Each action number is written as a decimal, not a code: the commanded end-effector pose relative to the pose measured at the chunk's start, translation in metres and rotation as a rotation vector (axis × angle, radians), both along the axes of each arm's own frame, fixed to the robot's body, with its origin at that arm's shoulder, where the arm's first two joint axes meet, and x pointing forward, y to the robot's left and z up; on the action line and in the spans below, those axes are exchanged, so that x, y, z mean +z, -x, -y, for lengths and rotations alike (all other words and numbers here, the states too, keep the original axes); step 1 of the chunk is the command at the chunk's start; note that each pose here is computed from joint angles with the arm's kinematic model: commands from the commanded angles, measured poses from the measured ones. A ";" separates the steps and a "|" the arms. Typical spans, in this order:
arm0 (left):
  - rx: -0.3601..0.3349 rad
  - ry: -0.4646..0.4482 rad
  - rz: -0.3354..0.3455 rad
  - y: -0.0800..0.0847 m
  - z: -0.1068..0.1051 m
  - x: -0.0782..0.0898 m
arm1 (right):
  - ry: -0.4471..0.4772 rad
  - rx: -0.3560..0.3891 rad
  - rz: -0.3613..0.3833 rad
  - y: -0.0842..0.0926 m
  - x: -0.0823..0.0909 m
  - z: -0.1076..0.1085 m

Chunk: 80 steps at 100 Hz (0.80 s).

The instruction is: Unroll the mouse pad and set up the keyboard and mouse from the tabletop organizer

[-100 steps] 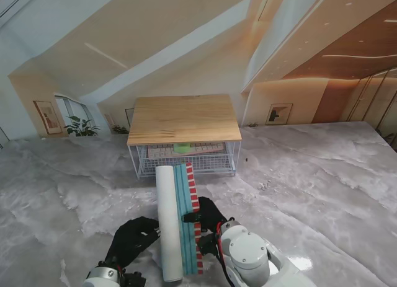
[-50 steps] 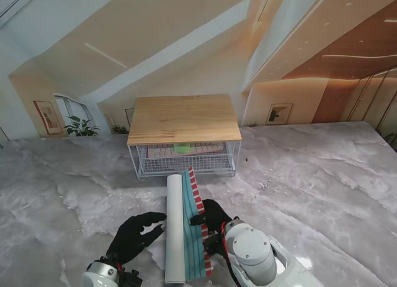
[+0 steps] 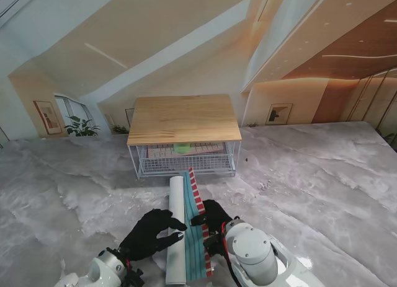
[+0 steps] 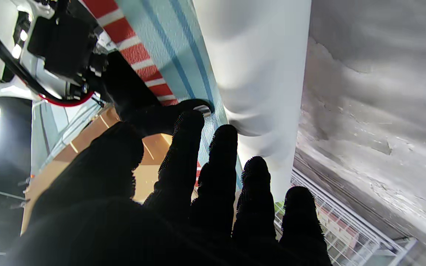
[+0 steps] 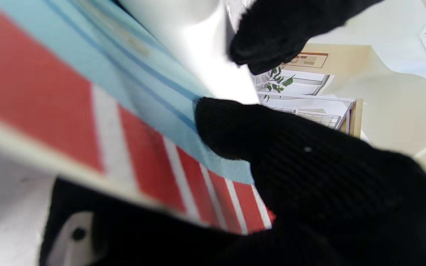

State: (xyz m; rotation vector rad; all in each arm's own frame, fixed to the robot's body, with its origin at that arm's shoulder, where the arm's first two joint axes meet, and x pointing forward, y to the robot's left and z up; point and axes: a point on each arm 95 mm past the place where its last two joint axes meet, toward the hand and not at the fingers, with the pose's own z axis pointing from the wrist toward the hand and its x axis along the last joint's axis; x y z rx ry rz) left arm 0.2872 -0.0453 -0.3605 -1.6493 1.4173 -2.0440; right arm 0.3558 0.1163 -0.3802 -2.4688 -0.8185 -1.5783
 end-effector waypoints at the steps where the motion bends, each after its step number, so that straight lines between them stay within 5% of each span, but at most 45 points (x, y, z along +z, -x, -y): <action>1: -0.025 -0.022 -0.005 0.000 0.003 -0.003 | -0.013 0.013 -0.003 0.003 0.002 -0.004; 34: -0.007 -0.192 0.007 -0.002 -0.011 -0.019 | -0.006 -0.006 0.002 0.003 0.004 0.004; 60: 0.090 -0.287 0.015 0.000 -0.038 -0.030 | 0.005 -0.027 0.002 0.002 0.003 0.011; 80: 0.172 -0.272 0.048 -0.002 -0.052 -0.027 | 0.021 -0.033 0.006 0.002 0.005 0.018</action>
